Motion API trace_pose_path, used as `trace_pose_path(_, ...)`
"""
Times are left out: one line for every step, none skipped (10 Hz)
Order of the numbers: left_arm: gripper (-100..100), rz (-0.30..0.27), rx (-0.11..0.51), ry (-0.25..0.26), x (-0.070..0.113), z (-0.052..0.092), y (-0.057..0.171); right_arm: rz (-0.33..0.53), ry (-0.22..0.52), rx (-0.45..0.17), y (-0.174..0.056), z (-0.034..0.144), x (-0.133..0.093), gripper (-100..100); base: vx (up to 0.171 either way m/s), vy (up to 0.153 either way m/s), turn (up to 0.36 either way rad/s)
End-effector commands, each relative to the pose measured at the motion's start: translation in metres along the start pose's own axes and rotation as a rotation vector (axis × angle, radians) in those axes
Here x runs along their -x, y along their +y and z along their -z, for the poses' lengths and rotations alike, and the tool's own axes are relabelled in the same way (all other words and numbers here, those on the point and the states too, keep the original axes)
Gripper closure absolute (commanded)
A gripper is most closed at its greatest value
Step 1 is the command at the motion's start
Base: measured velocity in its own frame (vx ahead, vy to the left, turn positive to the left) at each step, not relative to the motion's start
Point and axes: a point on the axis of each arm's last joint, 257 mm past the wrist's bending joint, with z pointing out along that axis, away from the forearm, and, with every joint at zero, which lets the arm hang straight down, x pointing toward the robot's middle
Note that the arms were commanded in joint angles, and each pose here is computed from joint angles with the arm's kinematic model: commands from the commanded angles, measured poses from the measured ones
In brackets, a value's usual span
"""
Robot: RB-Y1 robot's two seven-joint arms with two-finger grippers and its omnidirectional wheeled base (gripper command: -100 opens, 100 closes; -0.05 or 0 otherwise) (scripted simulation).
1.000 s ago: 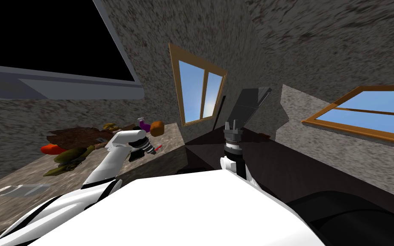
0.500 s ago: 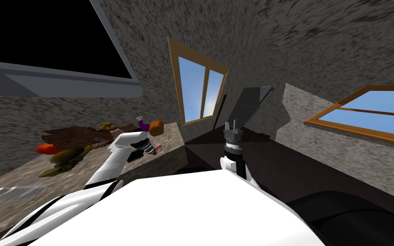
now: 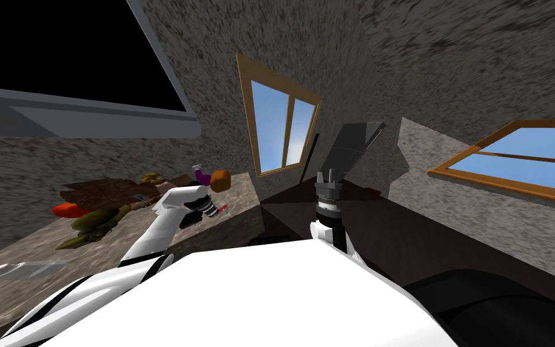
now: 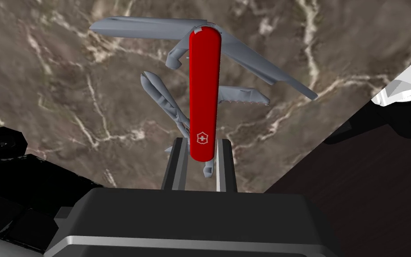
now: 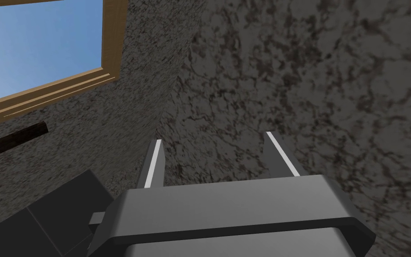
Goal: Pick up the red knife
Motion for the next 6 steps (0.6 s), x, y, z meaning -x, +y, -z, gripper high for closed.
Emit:
trace_pose_path(100,0.000,0.000,0.000,0.000,0.000,0.000,0.000,0.000,0.000,0.000,0.000,0.000,0,0.000,0.000,0.000)
trace_pose_path(0,0.000,0.000,0.000,0.000,0.000,0.000,0.000,0.000,0.000,0.000,0.000,0.000,0,0.000,0.000,0.000)
trace_pose_path(100,0.002,0.001,-0.002,0.000,0.009,0.001,0.000,0.000,0.000,0.000,0.000,0.000,0,0.007,0.005,-0.012)
trace_pose_path(100,0.003,0.002,-0.004,0.000,0.014,0.002,0.000,0.000,0.000,0.000,0.000,0.000,0,0.014,0.014,-0.013)
trace_pose_path(100,0.003,0.003,-0.005,0.000,0.018,0.002,0.000,0.000,0.000,0.000,0.000,0.000,0,0.010,0.015,-0.003)
trace_pose_path(100,0.002,0.001,-0.003,-0.001,0.015,0.000,0.000,0.000,0.000,0.000,0.000,0.000,0,0.004,0.007,-0.004)
